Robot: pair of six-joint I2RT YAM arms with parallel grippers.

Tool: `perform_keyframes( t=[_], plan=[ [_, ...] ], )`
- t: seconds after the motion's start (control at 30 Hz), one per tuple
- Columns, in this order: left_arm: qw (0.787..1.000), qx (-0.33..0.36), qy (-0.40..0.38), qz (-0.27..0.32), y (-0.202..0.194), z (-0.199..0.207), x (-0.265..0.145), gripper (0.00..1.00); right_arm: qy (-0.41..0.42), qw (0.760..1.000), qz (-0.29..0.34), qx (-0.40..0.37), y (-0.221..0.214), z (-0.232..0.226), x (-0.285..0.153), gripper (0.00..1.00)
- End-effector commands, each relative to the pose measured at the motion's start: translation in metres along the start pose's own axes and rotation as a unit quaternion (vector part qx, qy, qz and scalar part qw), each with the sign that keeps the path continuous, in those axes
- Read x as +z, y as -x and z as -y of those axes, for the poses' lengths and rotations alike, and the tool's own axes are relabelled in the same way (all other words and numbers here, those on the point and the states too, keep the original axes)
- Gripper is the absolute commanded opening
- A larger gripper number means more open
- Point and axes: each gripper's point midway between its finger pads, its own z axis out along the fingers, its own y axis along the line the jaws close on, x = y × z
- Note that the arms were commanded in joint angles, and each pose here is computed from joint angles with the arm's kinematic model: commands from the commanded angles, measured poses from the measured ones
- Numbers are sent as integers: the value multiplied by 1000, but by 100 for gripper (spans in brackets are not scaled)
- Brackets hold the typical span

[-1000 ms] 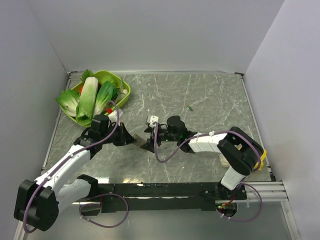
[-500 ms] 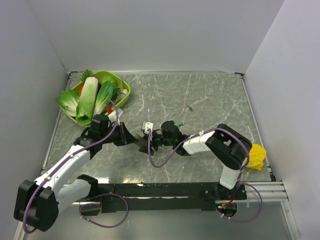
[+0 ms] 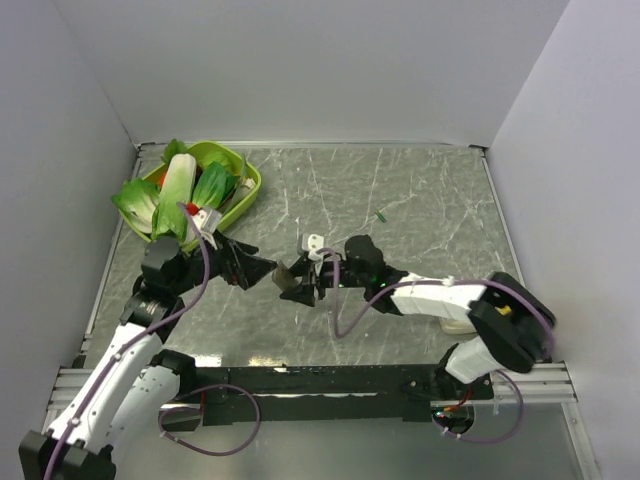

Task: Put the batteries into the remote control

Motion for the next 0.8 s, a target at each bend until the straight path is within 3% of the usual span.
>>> perform_keyframes(
  t=[0.0, 0.17, 0.43, 0.57, 0.77],
  plan=[
    [983, 149, -94, 58, 26, 37, -10, 95, 26, 998, 48, -30, 62, -19, -20, 0],
    [961, 202, -179, 52, 24, 65, -15, 96, -19, 999, 32, -40, 82, -9, -32, 0],
    [959, 140, -241, 51, 20, 84, -6, 97, -175, 983, 36, 28, 88, 32, -53, 0],
    [966, 125, -208, 92, 22, 83, 6, 94, -184, 982, 45, 26, 90, 31, -54, 0],
    [962, 132, -226, 81, 17, 86, 16, 90, -136, 989, 53, -2, 93, 11, -38, 0]
  ],
)
